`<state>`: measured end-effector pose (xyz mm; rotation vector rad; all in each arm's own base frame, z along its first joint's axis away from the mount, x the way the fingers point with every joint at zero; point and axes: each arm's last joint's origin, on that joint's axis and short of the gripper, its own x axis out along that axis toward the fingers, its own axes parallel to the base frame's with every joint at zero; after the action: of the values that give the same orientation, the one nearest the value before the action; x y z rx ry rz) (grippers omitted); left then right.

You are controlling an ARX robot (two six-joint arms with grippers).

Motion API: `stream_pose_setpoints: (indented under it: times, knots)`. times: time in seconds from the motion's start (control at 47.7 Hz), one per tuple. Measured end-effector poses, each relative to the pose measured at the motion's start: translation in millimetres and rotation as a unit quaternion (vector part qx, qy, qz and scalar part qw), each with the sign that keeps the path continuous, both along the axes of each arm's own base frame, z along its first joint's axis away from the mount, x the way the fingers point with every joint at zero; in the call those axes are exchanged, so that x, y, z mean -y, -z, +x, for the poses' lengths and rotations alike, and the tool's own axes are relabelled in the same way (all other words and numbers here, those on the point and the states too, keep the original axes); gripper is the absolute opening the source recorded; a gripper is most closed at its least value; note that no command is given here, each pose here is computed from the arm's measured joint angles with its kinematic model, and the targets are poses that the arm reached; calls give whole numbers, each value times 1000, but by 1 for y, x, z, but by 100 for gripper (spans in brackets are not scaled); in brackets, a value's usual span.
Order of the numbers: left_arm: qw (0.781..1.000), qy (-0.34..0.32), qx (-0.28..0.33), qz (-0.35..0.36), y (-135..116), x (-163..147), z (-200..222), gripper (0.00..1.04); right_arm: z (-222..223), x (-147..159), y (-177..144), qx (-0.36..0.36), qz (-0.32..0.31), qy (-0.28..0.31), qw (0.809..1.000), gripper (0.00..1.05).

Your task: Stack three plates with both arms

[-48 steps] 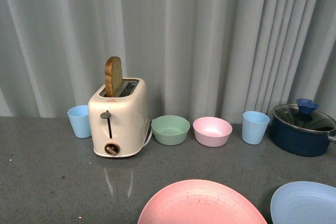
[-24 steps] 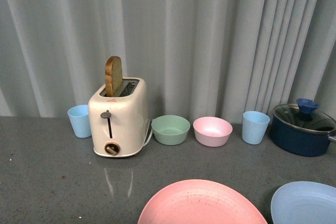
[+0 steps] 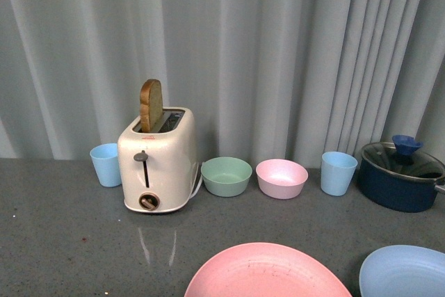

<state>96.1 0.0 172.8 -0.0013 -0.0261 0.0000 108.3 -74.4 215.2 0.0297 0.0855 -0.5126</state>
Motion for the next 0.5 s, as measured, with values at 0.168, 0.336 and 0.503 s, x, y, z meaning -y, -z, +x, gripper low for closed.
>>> stream_pose_setpoints:
  times: [0.168,0.336,0.503]
  knots:
    - [1000,0,0,0,0,0,0,98,11,68,3,-71,10,57,996,97]
    - [1000,0,0,0,0,0,0,98,47,136,49,-227,-29,60,972,97]
    - [1000,0,0,0,0,0,0,98,78,142,90,-301,-77,-37,950,97]
